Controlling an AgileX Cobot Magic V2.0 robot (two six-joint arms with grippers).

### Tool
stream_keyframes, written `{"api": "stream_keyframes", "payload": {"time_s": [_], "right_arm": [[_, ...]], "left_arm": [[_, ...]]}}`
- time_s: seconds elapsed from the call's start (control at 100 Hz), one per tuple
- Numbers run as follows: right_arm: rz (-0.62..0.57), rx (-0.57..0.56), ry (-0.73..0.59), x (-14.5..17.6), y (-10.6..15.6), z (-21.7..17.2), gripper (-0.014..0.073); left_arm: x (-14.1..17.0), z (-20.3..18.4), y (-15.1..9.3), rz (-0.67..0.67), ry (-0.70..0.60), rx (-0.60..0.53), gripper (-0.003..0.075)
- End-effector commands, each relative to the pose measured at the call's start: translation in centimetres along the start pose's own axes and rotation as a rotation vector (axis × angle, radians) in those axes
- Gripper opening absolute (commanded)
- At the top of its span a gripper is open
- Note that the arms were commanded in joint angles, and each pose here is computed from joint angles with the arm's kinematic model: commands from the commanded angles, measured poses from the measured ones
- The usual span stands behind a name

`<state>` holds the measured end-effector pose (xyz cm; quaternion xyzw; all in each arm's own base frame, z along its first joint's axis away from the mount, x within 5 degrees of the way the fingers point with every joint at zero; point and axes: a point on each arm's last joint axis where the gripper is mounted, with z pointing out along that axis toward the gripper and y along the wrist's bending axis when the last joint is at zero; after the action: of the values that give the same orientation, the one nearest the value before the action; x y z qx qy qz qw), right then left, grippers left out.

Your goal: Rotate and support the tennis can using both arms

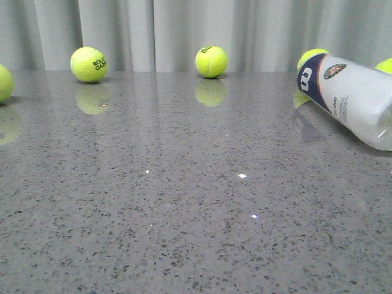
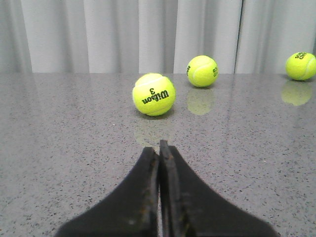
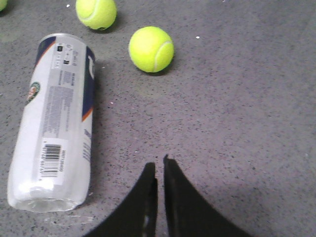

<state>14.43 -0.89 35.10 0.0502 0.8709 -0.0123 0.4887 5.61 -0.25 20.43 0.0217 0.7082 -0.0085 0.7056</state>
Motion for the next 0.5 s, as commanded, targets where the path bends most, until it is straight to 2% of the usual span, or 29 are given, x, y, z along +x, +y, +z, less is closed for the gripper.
{"api": "stream_keyframes", "payload": {"time_s": [0.0, 0.11, 0.19, 0.34, 0.49], "right_arm": [[-0.011, -0.049, -0.049, -2.7, 0.8, 0.5, 0.0245], [-0.028, -0.087, -0.016, -4.2, 1.8, 2.3, 0.0522], [-0.039, -0.109, 0.012, -5.1, 2.6, 3.6, 0.0664], [-0.028, -0.164, 0.103, -6.5, 4.3, 6.0, 0.0635], [0.0, -0.204, 0.283, -7.1, 5.7, 9.0, 0.0634]], "left_arm": [[0.6, 0.0, 0.0, -0.011, -0.061, -0.004, -0.0018], [0.6, 0.0, 0.0, -0.011, -0.061, -0.004, -0.0018], [0.6, 0.0, 0.0, -0.011, -0.061, -0.004, -0.0018], [0.6, 0.0, 0.0, -0.011, -0.061, -0.004, -0.0018], [0.6, 0.0, 0.0, -0.011, -0.061, -0.004, -0.0019]]}}
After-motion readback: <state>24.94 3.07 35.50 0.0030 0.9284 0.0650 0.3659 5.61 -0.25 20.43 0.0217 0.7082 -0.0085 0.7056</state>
